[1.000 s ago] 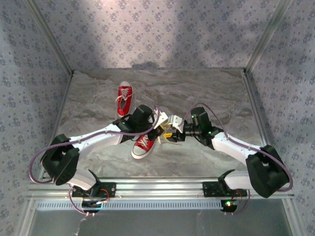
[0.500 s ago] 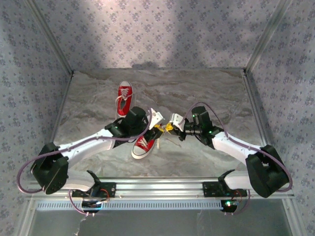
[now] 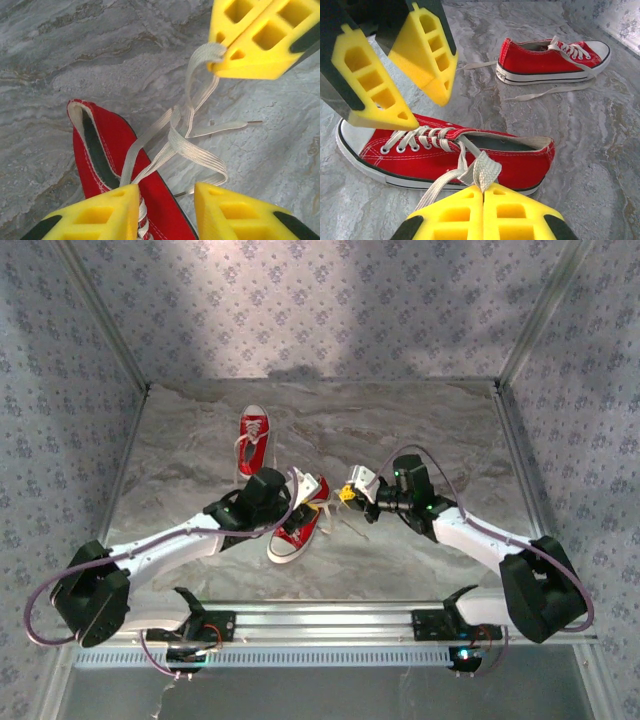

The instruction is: Tie the shoes

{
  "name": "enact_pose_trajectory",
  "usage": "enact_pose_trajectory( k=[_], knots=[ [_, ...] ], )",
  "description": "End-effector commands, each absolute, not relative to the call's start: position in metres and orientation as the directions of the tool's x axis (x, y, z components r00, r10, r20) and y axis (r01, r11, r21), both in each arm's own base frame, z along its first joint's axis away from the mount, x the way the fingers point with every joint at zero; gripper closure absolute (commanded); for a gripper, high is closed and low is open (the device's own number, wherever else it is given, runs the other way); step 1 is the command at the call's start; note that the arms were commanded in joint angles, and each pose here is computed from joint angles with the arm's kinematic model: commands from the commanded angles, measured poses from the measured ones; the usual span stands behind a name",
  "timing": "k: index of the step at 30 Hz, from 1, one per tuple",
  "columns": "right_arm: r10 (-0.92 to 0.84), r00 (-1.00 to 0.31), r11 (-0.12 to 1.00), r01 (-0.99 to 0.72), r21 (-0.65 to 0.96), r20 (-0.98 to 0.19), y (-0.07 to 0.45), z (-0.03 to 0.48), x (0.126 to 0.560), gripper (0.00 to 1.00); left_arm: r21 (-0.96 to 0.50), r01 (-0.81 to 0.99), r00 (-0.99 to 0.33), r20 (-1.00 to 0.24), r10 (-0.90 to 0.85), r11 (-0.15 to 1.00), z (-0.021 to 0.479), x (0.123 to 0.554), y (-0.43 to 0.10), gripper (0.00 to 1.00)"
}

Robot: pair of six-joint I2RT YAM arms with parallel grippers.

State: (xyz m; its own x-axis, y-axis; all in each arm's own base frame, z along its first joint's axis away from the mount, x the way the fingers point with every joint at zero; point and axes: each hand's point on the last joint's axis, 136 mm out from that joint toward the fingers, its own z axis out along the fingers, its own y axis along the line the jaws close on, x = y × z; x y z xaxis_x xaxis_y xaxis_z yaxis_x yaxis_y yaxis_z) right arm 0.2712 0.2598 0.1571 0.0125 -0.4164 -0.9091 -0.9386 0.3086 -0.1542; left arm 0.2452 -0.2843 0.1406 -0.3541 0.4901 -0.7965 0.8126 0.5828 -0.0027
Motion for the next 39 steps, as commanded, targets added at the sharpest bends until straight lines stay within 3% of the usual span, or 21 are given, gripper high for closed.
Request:
enact_pose_trajectory(
  k=[1, 3, 5, 17, 25, 30, 39],
  knots=[
    [-0.384, 0.03, 0.328, -0.93, -0.167, -0.923, 0.259, 0.175, 0.277, 1.0, 0.055, 0.856, -0.279, -0.787, 0.55, 0.514, 0.136, 0.247, -0.292, 0.64],
    [-0.376, 0.028, 0.322, -0.933, -0.158, -0.926, 0.259, 0.177, 0.277, 1.0, 0.064, 0.894, -0.227, -0.788, 0.573, 0.443, 0.134, 0.241, -0.301, 0.49],
    [-0.368, 0.026, 0.307, -0.94, -0.148, -0.929, 0.26, 0.177, 0.275, 1.0, 0.089, 0.912, -0.183, -0.785, 0.591, 0.401, 0.132, 0.242, -0.305, 0.45],
    [-0.371, 0.023, 0.28, -0.95, -0.136, -0.928, 0.26, 0.177, 0.27, 1.0, -0.005, 0.967, -0.165, -0.772, 0.614, 0.254, 0.127, 0.249, -0.326, 0.44],
    [-0.366, 0.025, 0.278, -0.951, -0.135, -0.93, 0.258, 0.178, 0.268, 1.0, -0.04, 0.969, -0.189, -0.755, 0.628, 0.244, 0.119, 0.254, -0.329, 0.46],
    [-0.363, 0.026, 0.277, -0.952, -0.134, -0.931, 0.258, 0.179, 0.268, 1.0, -0.064, 0.972, -0.201, -0.729, 0.654, 0.228, 0.11, 0.256, -0.332, 0.54],
    [-0.37, 0.012, 0.294, -0.947, -0.129, -0.929, 0.257, 0.179, 0.269, 1.0, 0.008, 0.961, -0.192, -0.699, 0.689, 0.277, 0.111, 0.265, -0.324, 0.98]
  ],
)
